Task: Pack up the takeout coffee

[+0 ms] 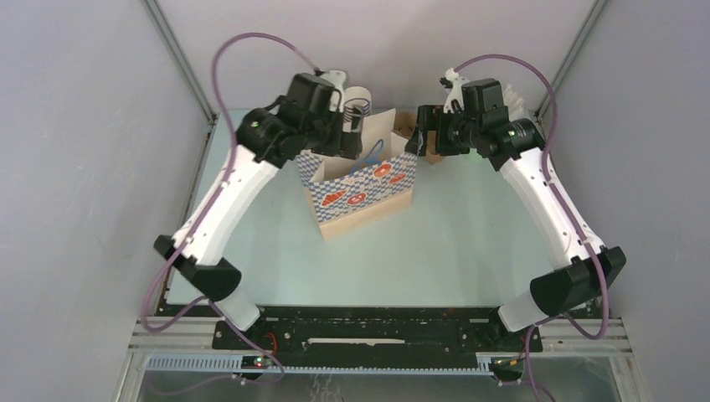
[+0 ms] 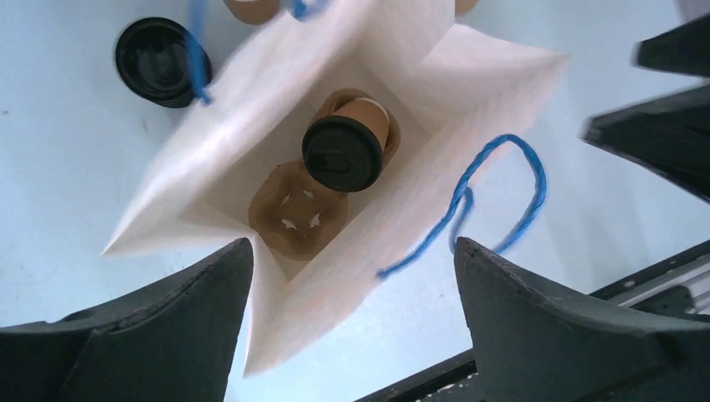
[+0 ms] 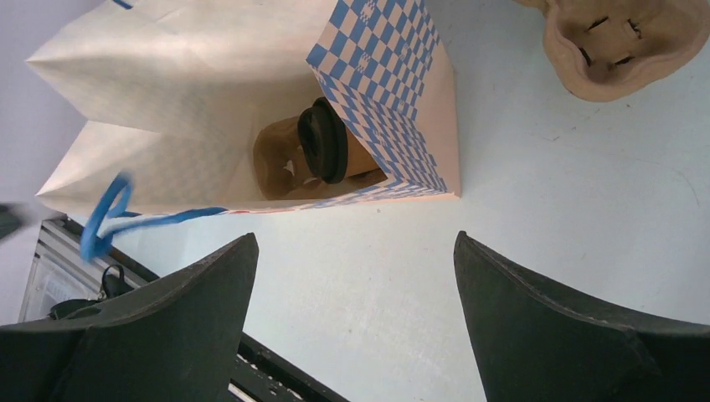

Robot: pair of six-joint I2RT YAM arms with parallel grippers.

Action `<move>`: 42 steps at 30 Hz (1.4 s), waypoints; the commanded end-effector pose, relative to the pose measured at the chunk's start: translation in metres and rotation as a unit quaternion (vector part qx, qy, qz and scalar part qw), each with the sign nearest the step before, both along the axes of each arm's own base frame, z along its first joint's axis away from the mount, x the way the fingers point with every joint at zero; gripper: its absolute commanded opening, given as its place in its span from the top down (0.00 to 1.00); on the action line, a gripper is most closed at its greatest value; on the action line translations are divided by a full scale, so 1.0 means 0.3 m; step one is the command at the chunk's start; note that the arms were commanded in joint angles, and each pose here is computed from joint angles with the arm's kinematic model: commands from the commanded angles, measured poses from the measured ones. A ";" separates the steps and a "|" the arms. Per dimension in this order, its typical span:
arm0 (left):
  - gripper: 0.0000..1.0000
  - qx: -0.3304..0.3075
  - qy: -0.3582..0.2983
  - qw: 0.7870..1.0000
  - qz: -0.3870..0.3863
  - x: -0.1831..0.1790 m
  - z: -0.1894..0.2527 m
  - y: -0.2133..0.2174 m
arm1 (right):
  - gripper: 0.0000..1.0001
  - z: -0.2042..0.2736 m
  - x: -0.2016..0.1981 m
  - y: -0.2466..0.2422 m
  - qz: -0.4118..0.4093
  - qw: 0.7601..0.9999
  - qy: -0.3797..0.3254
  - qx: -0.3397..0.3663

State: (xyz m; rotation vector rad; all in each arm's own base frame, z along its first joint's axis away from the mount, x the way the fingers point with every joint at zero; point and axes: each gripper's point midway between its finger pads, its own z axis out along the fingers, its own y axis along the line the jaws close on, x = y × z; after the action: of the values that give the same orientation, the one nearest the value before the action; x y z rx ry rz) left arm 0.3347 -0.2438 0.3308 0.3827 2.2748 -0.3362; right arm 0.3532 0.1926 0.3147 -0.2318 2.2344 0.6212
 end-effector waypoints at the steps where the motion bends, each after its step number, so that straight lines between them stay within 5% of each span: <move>1: 0.10 -0.063 -0.028 0.992 0.103 -0.104 0.192 0.149 | 0.05 0.043 0.071 0.040 0.008 0.999 -0.036 -0.006; 5: 0.18 -0.061 0.016 0.977 0.203 -0.137 0.113 0.297 | 0.05 0.051 0.119 0.085 0.026 0.998 -0.053 -0.034; 10: 0.16 -0.107 0.087 0.951 0.276 -0.101 -0.002 0.369 | 0.06 0.060 0.175 0.134 0.030 0.995 -0.068 -0.063; 15: 0.16 -0.127 0.085 0.949 0.276 0.003 -0.009 0.351 | 0.10 0.009 0.215 0.191 0.031 0.994 -0.063 -0.088; 21: 0.17 -0.080 0.129 0.954 0.260 0.051 -0.092 0.328 | 0.18 -0.034 0.257 0.197 0.014 0.987 -0.069 -0.144; 24: 0.20 -0.050 0.134 0.955 0.261 0.056 -0.131 0.349 | 0.35 -0.068 0.258 0.201 0.018 0.986 -0.060 -0.156; 32: 0.44 -0.005 0.140 0.963 0.229 0.057 -0.148 0.365 | 0.67 -0.082 0.202 0.193 0.044 0.984 -0.052 -0.166; 36: 0.66 -0.010 0.155 0.969 0.191 0.017 -0.152 0.342 | 0.85 -0.076 0.122 0.177 0.060 0.985 -0.029 -0.158; 42: 0.85 -0.044 0.149 0.978 0.140 -0.072 -0.133 0.304 | 0.97 -0.080 0.041 0.155 0.059 0.990 -0.039 -0.126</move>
State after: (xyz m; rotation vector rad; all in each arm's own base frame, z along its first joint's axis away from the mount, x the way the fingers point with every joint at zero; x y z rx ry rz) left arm 0.3428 -0.1473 0.2733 -0.1574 2.5938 -0.2502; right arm 0.3880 0.2415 0.2637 -0.5332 2.3234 0.2967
